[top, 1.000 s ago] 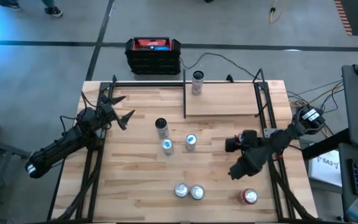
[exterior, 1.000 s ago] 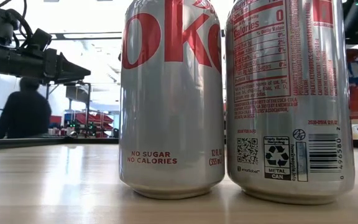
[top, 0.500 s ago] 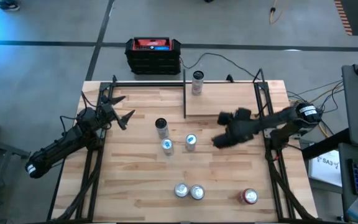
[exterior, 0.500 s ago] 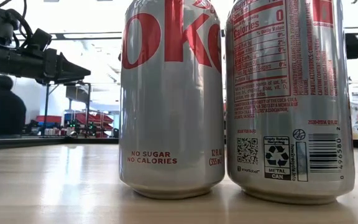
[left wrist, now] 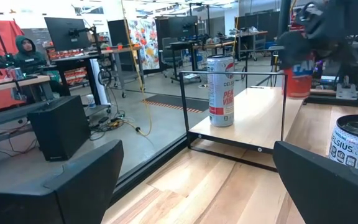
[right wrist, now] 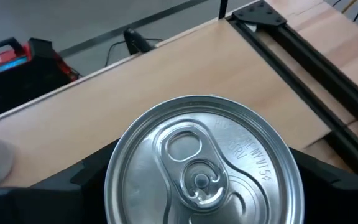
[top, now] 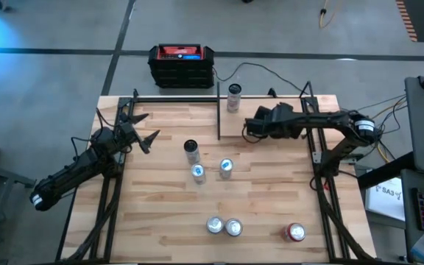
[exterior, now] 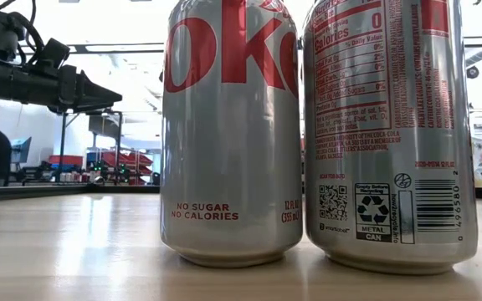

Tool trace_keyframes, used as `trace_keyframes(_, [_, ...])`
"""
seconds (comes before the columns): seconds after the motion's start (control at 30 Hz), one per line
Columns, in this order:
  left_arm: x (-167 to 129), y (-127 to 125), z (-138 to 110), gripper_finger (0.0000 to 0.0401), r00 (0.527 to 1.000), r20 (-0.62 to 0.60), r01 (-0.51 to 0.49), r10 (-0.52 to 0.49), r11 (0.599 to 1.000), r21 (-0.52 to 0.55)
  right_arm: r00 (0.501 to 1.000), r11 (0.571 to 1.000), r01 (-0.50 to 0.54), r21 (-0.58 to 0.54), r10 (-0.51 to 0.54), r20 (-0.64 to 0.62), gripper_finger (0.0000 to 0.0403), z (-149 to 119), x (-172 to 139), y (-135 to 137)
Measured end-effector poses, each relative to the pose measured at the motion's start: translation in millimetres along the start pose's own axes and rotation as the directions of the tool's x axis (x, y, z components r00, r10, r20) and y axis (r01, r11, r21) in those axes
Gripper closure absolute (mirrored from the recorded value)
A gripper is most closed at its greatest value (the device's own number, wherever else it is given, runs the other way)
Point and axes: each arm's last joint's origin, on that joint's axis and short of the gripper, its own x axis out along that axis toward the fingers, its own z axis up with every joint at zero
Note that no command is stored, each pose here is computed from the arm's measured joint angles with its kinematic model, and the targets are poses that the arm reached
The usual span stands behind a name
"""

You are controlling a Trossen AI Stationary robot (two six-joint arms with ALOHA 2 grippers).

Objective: Place canned beverage on shelf
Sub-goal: Put the top red soda can on the shelf

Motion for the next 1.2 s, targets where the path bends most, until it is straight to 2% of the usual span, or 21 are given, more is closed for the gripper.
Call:
trace_keyframes(0.33, [0, 0, 0, 0.0003, 1.000, 0.000, 0.000, 0.000, 1.000, 0.000, 0.998, 0.999, 0.038, 0.013, -0.038, 0.044, 0.0101, 14, 13, 2])
trace_keyframes(0.6, [0, 0, 0, 0.0003, 1.000, 0.000, 0.000, 0.000, 1.000, 0.000, 0.996, 0.997, 0.071, -0.022, -0.070, 0.051, 0.0101, 24, 26, 4])
trace_keyframes(0.9, [0, 0, 0, 0.0003, 1.000, 0.000, 0.000, 0.000, 1.000, 0.000, 0.992, 0.995, 0.099, 0.011, -0.100, 0.075, 0.0101, 33, 41, 4])
trace_keyframes(1.2, [0, 0, 0, 0.0003, 1.000, 0.000, 0.000, 0.000, 1.000, 0.000, 0.987, 0.986, 0.133, 0.099, -0.141, 0.072, 0.0101, 50, 59, 4])
